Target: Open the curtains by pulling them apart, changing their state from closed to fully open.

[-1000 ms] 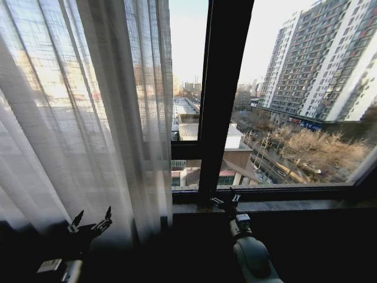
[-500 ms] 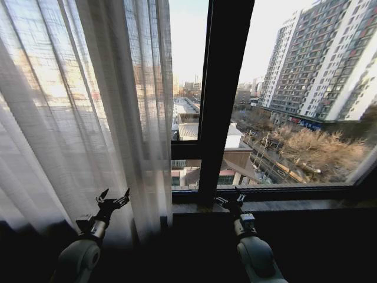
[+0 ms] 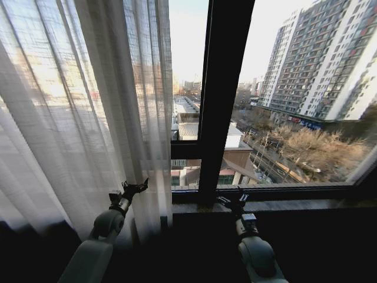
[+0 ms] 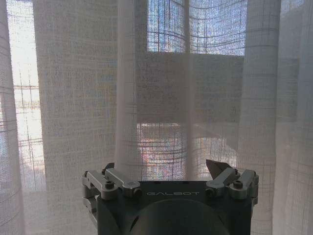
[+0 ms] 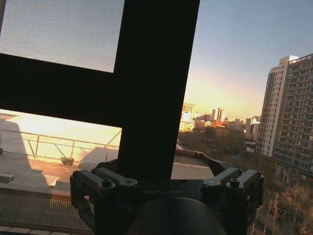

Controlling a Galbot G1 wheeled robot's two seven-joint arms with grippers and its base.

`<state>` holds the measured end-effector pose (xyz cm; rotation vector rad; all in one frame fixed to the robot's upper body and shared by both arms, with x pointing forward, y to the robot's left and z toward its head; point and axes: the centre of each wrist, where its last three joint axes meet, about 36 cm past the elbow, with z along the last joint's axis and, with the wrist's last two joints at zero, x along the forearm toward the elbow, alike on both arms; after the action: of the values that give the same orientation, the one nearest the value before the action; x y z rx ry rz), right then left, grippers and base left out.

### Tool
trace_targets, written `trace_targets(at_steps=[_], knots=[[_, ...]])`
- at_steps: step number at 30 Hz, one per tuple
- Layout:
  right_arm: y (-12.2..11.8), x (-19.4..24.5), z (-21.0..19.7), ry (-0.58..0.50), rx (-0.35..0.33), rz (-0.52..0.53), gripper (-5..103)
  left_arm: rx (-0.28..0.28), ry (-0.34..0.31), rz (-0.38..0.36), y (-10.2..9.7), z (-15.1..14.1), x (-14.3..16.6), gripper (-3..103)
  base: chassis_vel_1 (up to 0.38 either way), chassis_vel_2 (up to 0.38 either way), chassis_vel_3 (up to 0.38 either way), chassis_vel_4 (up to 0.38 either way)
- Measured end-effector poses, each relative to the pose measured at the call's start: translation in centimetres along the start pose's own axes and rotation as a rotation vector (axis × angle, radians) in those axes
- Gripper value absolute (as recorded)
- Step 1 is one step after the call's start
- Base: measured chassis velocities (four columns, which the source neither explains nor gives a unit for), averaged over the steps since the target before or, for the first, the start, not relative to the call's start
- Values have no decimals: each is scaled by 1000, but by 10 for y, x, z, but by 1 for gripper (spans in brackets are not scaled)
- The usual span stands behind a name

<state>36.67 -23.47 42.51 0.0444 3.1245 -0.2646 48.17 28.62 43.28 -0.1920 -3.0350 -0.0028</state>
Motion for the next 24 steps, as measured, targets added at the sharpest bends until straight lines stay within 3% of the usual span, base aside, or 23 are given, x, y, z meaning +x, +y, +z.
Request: trace_targets(at_steps=[2,6,8,12,14,18,19,21,23,24], knots=[[-1,0,0,-4,0,2,100,-8,0,-2,-1,2,-2,90,0,0,0,0],[-2,-1,2,-10,1,5,100,-12,7,-2,-3,7,-5,69,0,0,0,0],[-2,-2,2,-10,1,6,100,-12,7,-2,-3,7,-5,69,0,0,0,0],[2,-4,1,8,-9,-2,100,-12,10,0,1,8,-3,47,0,0,0,0],[3,-5,1,9,-11,-3,100,-12,10,0,2,8,-3,47,0,0,0,0],[5,-8,1,11,-17,-6,100,-4,11,-9,5,10,1,25,0,0,0,0],[5,-8,1,11,-17,-6,100,-4,11,-9,5,10,1,25,0,0,0,0],[6,-9,1,11,-14,-8,100,-1,7,-15,7,9,4,15,0,0,0,0],[6,-10,1,11,-11,-10,100,-1,5,-16,7,8,5,15,0,0,0,0],[7,-10,2,11,14,-15,100,-2,0,-17,8,7,8,4,0,0,0,0]])
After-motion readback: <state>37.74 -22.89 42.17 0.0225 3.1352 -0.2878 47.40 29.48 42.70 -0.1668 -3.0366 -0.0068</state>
